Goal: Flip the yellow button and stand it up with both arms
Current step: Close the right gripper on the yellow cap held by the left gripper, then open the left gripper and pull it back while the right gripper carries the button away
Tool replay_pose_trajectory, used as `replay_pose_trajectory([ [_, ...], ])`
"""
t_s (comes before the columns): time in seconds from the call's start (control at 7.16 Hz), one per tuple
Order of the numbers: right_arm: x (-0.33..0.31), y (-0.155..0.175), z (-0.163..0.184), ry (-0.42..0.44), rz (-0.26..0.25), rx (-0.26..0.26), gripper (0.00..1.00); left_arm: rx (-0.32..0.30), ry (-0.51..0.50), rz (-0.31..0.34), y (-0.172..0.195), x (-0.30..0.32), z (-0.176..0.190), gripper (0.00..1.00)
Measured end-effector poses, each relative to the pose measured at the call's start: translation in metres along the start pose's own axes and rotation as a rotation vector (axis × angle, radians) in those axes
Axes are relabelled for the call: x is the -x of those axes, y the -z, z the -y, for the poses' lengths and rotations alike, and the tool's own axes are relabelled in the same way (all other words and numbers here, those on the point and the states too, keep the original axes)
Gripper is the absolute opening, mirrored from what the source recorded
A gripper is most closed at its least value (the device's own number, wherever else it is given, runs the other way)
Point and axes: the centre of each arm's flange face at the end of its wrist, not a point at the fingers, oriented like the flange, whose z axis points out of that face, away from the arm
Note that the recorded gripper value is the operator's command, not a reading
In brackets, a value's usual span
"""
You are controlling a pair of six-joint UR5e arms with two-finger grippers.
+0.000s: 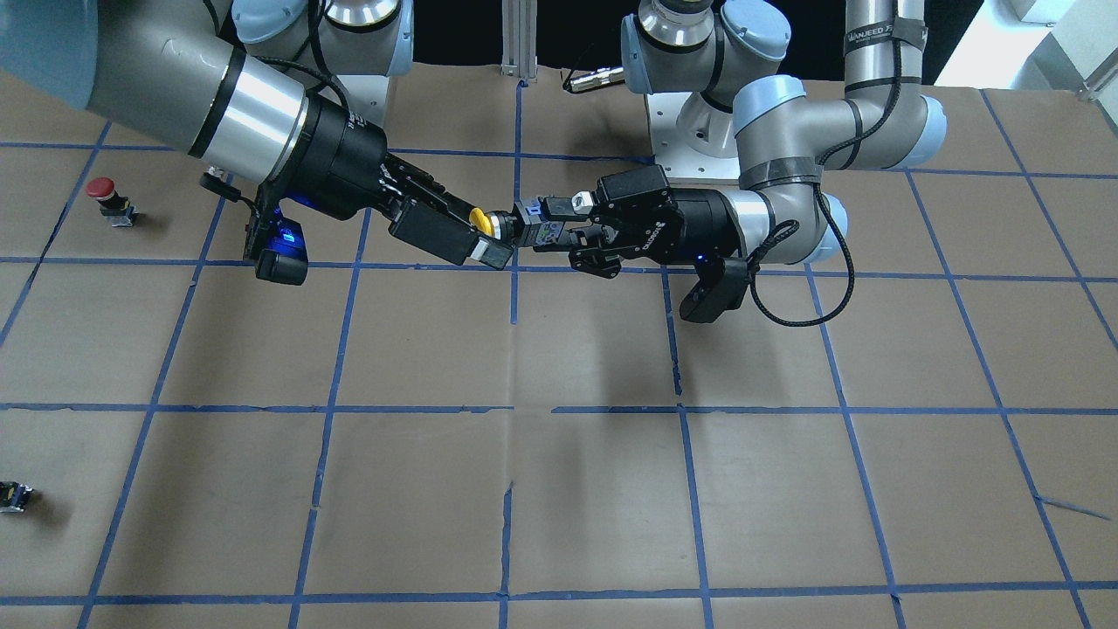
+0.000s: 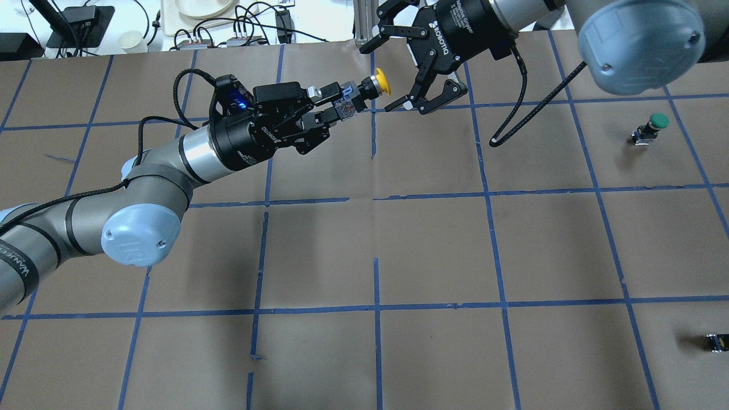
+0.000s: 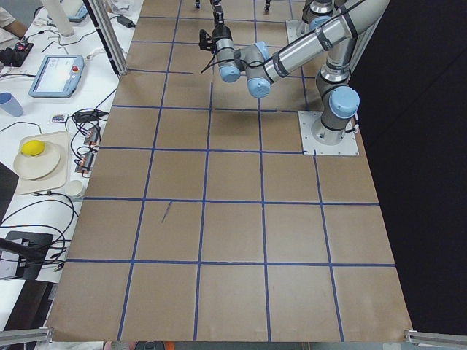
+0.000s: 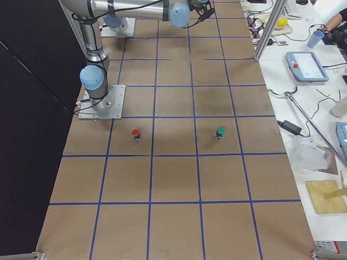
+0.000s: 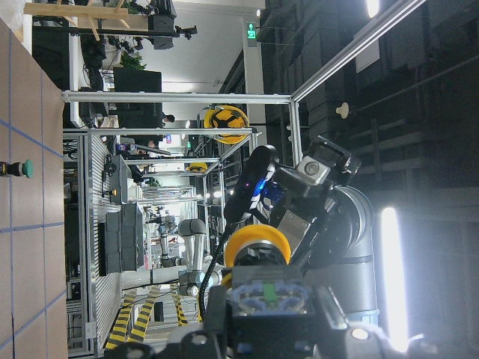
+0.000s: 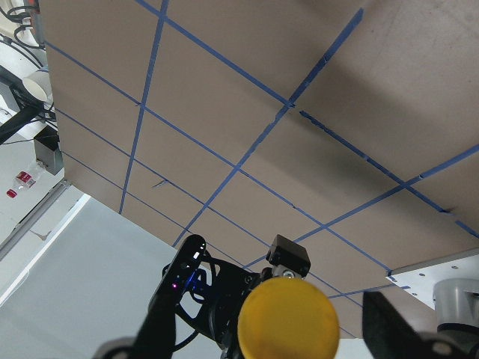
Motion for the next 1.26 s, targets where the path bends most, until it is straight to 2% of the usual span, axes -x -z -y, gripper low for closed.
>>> replay_pose_trajectory([
  [0.14,-0.0008,-0.0001,-0.0001,-0.003,-0.002,0.001,0.66,0.0,0.001,0.0,0.0001,0.0002,-0.0002,0.09],
  [0.28,-0.0016,-0.0006,0.0005,-0.006,-0.004,0.002,0.52,0.0,0.001,0.0,0.0001,0.0004,-0.0003,0.09],
  [0.42,-0.0025,-0.0006,0.0019,-0.01,-0.005,0.002,0.37,0.0,0.001,0.0,0.0002,0.0005,-0.0003,0.15],
  [0.56,-0.0036,-0.0001,0.0035,-0.014,-0.005,0.002,0.26,0.0,0.001,0.0,0.0002,0.0006,-0.0004,0.15],
  [0.84,-0.0045,0.0006,0.0041,-0.016,-0.004,0.003,0.13,0.0,0.001,0.0,0.0002,0.0006,-0.0004,0.17],
  [0.98,-0.0048,0.0008,0.0044,-0.018,-0.003,0.005,0.11,0.0,0.002,0.001,0.0002,0.0005,-0.0004,0.51],
  [1.12,-0.0047,0.0011,0.0042,-0.019,0.001,0.01,0.1,0.0,0.004,0.001,0.0001,0.0004,-0.0002,0.99],
  [1.26,-0.0042,0.0011,0.0035,-0.02,0.006,0.018,0.1,0.001,0.008,0.003,0.0001,0.0003,-0.0002,1.0],
])
